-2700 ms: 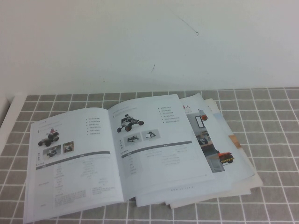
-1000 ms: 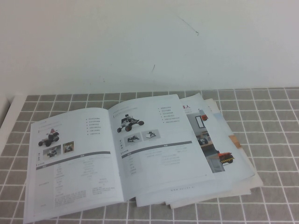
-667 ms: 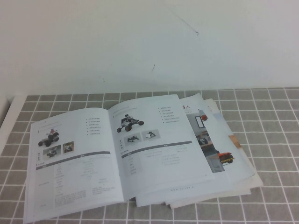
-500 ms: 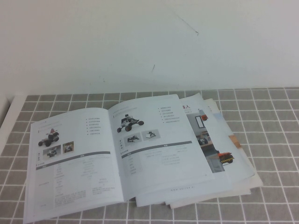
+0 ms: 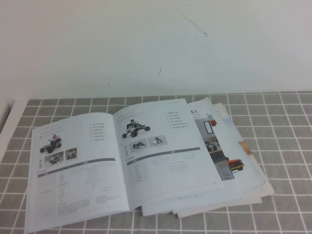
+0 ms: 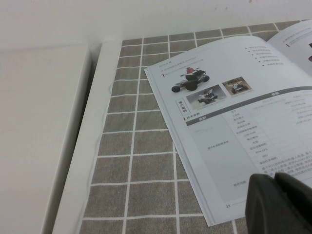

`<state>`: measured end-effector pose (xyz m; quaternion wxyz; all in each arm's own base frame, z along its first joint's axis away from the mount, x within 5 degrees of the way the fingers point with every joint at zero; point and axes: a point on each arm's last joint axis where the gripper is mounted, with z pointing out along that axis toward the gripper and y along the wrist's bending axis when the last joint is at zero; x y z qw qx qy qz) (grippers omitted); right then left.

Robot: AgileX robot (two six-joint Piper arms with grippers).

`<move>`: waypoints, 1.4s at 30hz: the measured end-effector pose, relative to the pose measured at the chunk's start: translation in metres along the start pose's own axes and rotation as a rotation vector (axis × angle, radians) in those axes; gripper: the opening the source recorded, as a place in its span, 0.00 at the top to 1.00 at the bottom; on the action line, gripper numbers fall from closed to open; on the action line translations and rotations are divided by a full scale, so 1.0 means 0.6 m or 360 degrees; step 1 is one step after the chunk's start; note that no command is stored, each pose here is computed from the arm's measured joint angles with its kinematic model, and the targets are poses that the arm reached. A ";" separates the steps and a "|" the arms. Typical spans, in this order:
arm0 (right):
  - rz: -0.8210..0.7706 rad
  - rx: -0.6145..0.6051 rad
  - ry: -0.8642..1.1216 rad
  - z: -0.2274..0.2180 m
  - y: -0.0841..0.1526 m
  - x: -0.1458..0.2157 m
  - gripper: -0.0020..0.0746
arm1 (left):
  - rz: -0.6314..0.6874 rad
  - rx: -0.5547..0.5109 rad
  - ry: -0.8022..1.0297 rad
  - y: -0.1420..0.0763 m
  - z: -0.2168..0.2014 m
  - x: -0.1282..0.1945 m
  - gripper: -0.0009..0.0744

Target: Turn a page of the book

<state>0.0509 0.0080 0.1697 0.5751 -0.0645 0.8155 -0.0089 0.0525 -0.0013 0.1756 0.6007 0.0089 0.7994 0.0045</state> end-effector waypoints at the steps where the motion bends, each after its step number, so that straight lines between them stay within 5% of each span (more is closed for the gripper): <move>1: -0.0007 0.0000 0.0000 0.000 0.000 0.000 0.98 | 0.0000 0.0000 0.0000 0.000 0.000 0.000 0.99; 42: -0.0027 0.0000 0.0003 0.000 0.000 0.000 0.98 | -0.0009 0.0000 0.0000 0.000 0.000 0.000 0.99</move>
